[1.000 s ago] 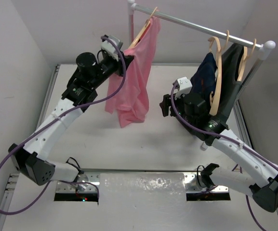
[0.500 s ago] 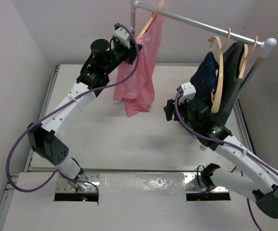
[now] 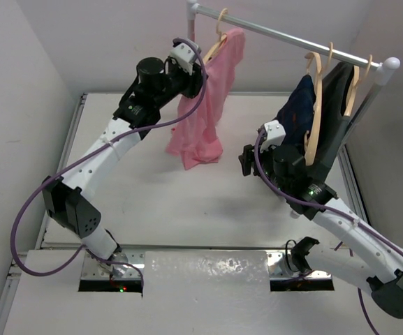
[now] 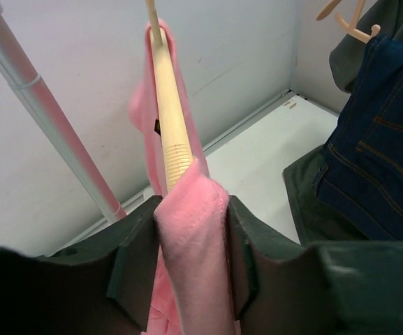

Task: Place the t-shirt on the hanger
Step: Place the hanger at the clothesline, then reset both arms

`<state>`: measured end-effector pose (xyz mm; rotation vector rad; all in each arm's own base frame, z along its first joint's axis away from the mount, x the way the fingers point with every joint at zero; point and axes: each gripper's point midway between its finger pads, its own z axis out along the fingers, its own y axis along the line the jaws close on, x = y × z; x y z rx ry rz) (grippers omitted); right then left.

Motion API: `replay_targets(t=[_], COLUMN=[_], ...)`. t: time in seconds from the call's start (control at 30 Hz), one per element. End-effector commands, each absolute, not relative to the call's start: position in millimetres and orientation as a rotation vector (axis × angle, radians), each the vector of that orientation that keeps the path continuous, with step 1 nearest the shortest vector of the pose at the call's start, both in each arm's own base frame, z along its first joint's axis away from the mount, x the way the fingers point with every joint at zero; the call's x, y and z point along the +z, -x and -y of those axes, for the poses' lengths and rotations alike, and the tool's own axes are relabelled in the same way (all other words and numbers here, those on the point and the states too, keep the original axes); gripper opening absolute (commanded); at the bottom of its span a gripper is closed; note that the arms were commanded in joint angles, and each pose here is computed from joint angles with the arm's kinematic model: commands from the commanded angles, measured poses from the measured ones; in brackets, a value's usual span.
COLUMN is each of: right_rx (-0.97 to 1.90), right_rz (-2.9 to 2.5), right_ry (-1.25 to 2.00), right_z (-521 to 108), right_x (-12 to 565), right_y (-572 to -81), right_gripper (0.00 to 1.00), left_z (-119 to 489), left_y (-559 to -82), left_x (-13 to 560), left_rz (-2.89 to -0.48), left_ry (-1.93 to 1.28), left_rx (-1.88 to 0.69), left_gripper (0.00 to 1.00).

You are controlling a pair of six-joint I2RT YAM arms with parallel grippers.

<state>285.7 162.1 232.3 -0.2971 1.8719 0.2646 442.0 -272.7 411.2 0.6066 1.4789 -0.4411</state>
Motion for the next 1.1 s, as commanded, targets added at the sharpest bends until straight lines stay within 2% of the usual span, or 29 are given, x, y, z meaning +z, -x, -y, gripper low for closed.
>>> replay_targets(t=[0.0, 0.07, 0.27, 0.33, 0.37, 0.4, 0.47, 0.53, 0.6, 0.8, 0.97, 1.07], right_rx=[0.284, 0.284, 0.295, 0.303, 0.309, 0.311, 0.312, 0.316, 0.317, 0.262, 0.241, 0.236], right_rz=[-1.836, -1.835, -1.843, -1.849, -1.852, -1.852, -1.86, -1.862, -1.875, -1.979, -2.029, -2.061], right_ry=[0.292, 0.289, 0.294, 0.302, 0.3, 0.301, 0.301, 0.301, 0.282, 0.273, 0.282, 0.293], right_z=[-167, -166, -168, -170, -171, -171, -171, -171, -171, -177, -189, -194], right_x=[244, 244, 242, 240, 240, 240, 237, 236, 234, 224, 222, 214], right_y=[-291, -290, -290, -289, -289, -288, -288, -287, -288, -301, -319, -324], right_gripper=[0.68, 0.68, 0.7, 0.7, 0.7, 0.7, 0.7, 0.71, 0.72, 0.7, 0.56, 0.54], left_z=[274, 279, 284, 287, 289, 290, 292, 294, 292, 297, 309, 305], left_y=[-424, -422, -433, -435, -438, -438, -441, -442, -442, -445, -444, -440], left_x=[462, 464, 467, 467, 468, 470, 471, 471, 474, 467, 457, 464], left_rz=[-1.346, -1.331, -1.321, -1.321, -1.32, -1.317, -1.313, -1.31, -1.311, -1.314, -1.334, -1.332], left_ry=[-0.618, -0.633, -0.616, -0.617, -0.61, -0.608, -0.611, -0.613, -0.599, -0.622, -0.638, -0.625], left_rx=[-0.416, -0.395, -0.369, -0.376, -0.385, -0.386, -0.39, -0.388, -0.384, -0.365, -0.37, -0.367], left_gripper=[0.38, 0.44, 0.43, 0.4, 0.31, 0.26, 0.24, 0.29, 0.45, 0.48, 0.5, 0.53])
